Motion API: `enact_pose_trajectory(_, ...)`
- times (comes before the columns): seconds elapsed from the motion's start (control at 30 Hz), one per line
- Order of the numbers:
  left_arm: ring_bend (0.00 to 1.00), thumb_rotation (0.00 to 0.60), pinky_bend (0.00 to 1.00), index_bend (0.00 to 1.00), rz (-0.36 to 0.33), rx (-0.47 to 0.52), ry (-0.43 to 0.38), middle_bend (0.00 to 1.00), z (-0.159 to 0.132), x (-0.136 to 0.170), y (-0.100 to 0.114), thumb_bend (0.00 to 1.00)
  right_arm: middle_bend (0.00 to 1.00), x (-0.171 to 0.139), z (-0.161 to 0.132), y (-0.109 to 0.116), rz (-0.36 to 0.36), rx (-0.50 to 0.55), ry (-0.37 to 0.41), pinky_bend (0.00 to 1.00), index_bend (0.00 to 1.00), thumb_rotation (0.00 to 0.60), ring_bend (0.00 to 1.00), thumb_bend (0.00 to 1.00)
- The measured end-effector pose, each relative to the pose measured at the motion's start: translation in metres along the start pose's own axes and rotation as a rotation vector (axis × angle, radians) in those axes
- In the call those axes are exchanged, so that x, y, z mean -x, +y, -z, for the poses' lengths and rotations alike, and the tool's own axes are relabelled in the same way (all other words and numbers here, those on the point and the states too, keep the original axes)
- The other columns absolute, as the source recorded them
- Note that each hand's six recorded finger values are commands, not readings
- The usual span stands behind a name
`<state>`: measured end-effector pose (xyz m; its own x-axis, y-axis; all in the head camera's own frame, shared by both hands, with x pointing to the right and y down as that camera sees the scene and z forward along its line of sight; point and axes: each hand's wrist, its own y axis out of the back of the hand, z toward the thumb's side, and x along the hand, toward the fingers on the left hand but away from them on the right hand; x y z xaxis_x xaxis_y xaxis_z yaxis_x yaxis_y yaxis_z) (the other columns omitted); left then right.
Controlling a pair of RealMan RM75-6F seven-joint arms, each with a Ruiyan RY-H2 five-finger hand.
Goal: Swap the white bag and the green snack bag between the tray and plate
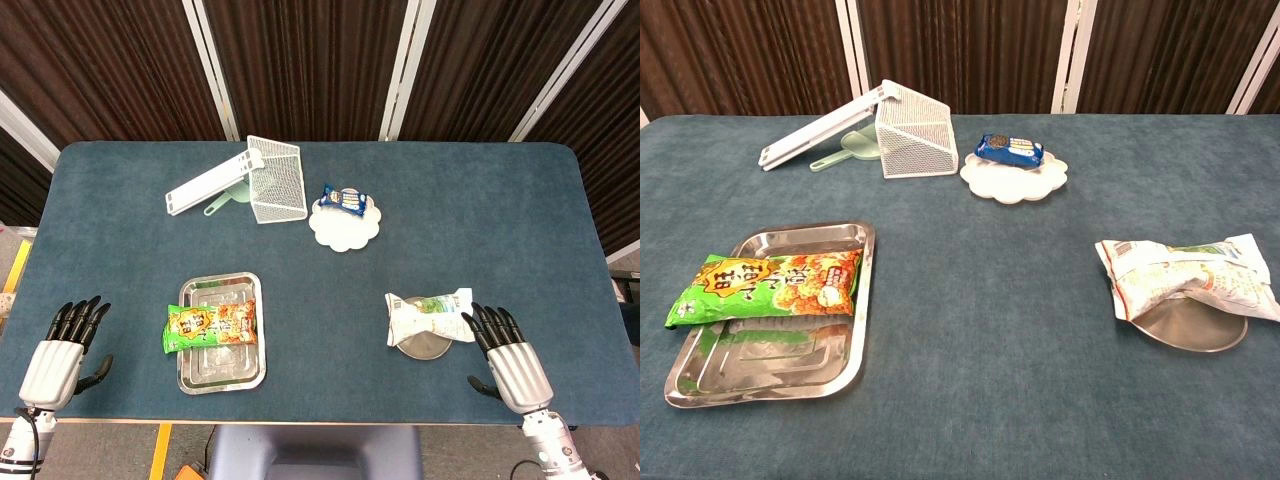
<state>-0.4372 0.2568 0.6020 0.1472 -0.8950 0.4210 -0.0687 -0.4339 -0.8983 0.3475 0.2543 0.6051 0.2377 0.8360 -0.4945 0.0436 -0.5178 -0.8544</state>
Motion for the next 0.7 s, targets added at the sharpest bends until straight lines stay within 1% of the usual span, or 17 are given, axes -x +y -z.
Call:
enact_pose_trajectory(0.23,0.00,0.600,0.00,0.00,0.003,0.009,-0.006,0.00,-0.002,0.000,0.000,0.38,0.00,0.009,-0.007,-0.011,-0.023,0.000,0.004,0.00,0.00,0.600,0.00,0.25)
enact_pose_trajectory(0.37,0.00,0.600,0.00,0.00,0.004,0.020,0.002,0.00,0.000,0.000,0.001,0.38,0.00,0.031,-0.013,-0.018,-0.056,-0.011,0.015,0.00,0.00,0.600,0.00,0.25)
enact_pose_trajectory(0.53,0.00,0.600,0.00,0.00,-0.007,0.025,0.005,0.00,-0.001,0.002,0.005,0.38,0.00,0.064,-0.020,-0.024,-0.104,-0.035,-0.002,0.00,0.00,0.600,0.00,0.25)
enact_pose_trajectory(0.6,0.00,0.600,0.00,0.00,-0.011,0.027,0.007,0.00,0.000,0.003,0.007,0.38,0.01,0.078,-0.026,-0.030,-0.127,-0.051,-0.005,0.02,0.03,0.600,0.00,0.25)
enact_pose_trajectory(0.67,0.00,0.600,0.00,0.00,-0.011,0.028,0.013,0.00,0.001,0.003,0.007,0.38,0.06,0.091,-0.031,-0.039,-0.160,-0.057,-0.005,0.10,0.13,0.600,0.00,0.28)
enact_pose_trajectory(0.7,0.00,0.600,0.00,0.00,-0.011,0.028,0.016,0.00,0.002,0.003,0.007,0.38,0.11,0.096,-0.031,-0.043,-0.173,-0.058,-0.009,0.17,0.20,0.600,0.01,0.30)
